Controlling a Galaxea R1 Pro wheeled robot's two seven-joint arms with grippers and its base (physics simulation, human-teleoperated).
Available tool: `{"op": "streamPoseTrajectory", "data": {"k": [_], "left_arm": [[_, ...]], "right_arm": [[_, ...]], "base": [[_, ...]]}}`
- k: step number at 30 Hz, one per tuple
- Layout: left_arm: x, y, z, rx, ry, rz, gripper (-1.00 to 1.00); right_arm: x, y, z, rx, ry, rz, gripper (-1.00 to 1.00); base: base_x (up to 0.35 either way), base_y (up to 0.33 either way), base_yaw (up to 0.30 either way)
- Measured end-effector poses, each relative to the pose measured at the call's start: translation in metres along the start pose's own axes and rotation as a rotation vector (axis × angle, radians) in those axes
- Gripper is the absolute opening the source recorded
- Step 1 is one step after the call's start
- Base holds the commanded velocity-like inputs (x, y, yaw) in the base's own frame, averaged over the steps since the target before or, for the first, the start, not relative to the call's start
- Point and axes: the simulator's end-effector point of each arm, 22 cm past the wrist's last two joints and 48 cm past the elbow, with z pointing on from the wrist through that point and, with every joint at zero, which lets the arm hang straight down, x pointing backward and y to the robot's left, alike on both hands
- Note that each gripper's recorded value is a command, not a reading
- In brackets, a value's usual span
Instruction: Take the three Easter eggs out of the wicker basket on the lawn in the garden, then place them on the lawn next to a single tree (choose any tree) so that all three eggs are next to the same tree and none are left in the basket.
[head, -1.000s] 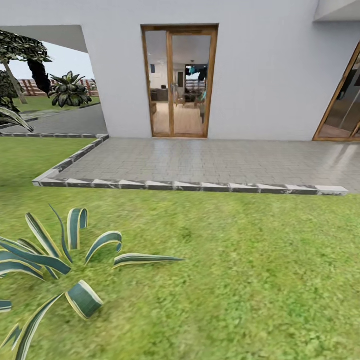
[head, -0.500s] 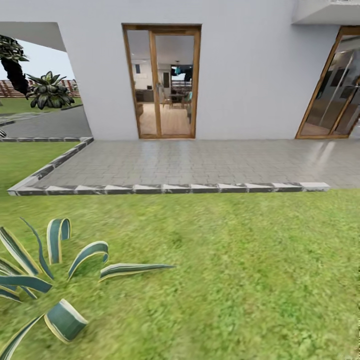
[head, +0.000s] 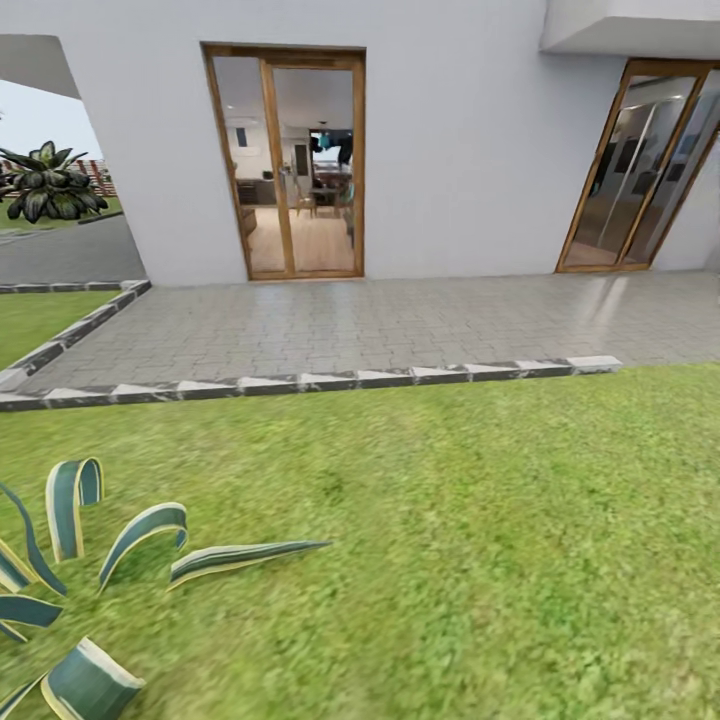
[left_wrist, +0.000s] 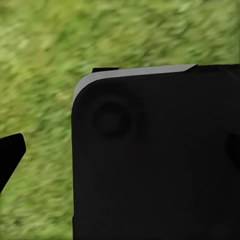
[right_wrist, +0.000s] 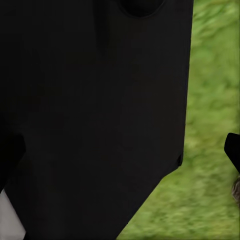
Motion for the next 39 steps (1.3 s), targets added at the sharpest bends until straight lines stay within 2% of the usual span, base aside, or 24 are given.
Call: {"op": "streamPoseTrajectory", "data": {"k": [39], "left_arm": [[-0.0001, 0.0001, 0.0, 0.0, 0.0, 0.0, 1.0]], "right_arm": [[-0.0002, 0.0007, 0.0, 0.0, -0.001, 0.003, 1.0]], "base": [[0.0, 0.0, -0.002]]}}
